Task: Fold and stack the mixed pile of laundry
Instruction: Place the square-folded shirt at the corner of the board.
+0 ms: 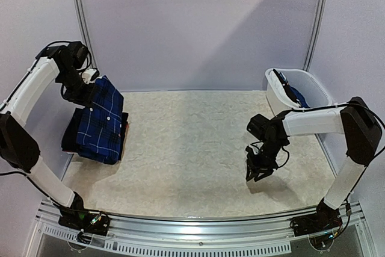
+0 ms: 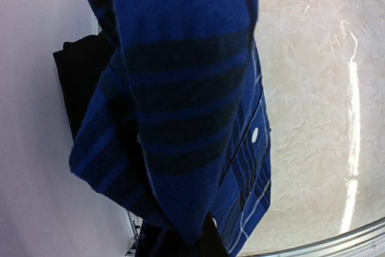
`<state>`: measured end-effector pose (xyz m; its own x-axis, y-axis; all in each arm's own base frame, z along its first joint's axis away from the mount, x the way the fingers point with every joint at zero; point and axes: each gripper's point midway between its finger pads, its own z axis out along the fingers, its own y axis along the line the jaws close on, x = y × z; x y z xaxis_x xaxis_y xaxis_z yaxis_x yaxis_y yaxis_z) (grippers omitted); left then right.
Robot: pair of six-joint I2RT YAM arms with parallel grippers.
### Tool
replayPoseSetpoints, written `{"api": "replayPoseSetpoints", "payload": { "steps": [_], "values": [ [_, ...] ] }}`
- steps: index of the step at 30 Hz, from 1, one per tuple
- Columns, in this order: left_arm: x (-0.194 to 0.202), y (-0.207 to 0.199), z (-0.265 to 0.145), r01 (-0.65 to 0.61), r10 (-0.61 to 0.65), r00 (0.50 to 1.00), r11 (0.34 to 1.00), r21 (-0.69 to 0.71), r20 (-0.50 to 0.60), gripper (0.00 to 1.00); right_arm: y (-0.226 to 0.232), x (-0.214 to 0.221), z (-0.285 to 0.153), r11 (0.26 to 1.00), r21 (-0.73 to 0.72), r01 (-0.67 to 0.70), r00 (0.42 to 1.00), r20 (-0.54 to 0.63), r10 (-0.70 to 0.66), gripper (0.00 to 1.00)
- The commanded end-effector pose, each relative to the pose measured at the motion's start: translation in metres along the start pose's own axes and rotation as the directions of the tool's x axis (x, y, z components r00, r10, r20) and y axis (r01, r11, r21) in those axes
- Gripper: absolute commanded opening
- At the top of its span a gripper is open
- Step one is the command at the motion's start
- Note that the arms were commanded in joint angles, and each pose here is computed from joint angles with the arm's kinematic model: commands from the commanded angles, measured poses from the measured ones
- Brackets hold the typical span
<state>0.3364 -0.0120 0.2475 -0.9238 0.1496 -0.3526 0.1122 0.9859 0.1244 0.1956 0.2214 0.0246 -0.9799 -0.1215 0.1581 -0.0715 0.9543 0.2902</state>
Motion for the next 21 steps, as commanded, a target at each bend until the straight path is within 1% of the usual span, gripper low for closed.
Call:
{"api": "replayPoseSetpoints", "payload": {
  "steps": [1, 5, 8, 13, 16, 21],
  "values": [
    [0.028, 0.021, 0.013, -0.063, 0.049, 0.984, 0.995, -0.083, -0.169, 0.00, 0.003, 0.001, 0.006, 1.000, -0.010, 0.020, 1.000, -0.021, -0.020, 0.34],
    [0.021, 0.027, 0.035, -0.084, 0.066, 0.984, 0.991, -0.108, -0.164, 0.00, 0.003, 0.000, 0.007, 1.000, -0.010, 0.028, 0.999, -0.026, -0.028, 0.34],
    [0.018, 0.036, 0.053, -0.065, 0.044, 0.986, 0.989, -0.130, -0.160, 0.00, 0.002, 0.001, 0.008, 0.999, -0.007, 0.033, 0.999, -0.030, -0.033, 0.34],
    [0.020, 0.060, 0.073, -0.055, 0.015, 0.985, 0.972, -0.227, -0.174, 0.00, 0.001, 0.002, 0.009, 0.999, -0.003, 0.040, 0.998, -0.037, -0.041, 0.34],
    [0.015, 0.076, 0.078, -0.027, -0.014, 0.990, 0.958, -0.286, -0.141, 0.00, 0.001, 0.003, 0.009, 0.999, -0.004, 0.044, 0.998, -0.039, -0.044, 0.34],
    [0.005, 0.094, 0.092, 0.005, -0.039, 0.994, 0.946, -0.325, -0.099, 0.00, 0.002, 0.002, 0.012, 0.999, -0.010, 0.050, 0.998, -0.048, -0.051, 0.34]
  ]
}}
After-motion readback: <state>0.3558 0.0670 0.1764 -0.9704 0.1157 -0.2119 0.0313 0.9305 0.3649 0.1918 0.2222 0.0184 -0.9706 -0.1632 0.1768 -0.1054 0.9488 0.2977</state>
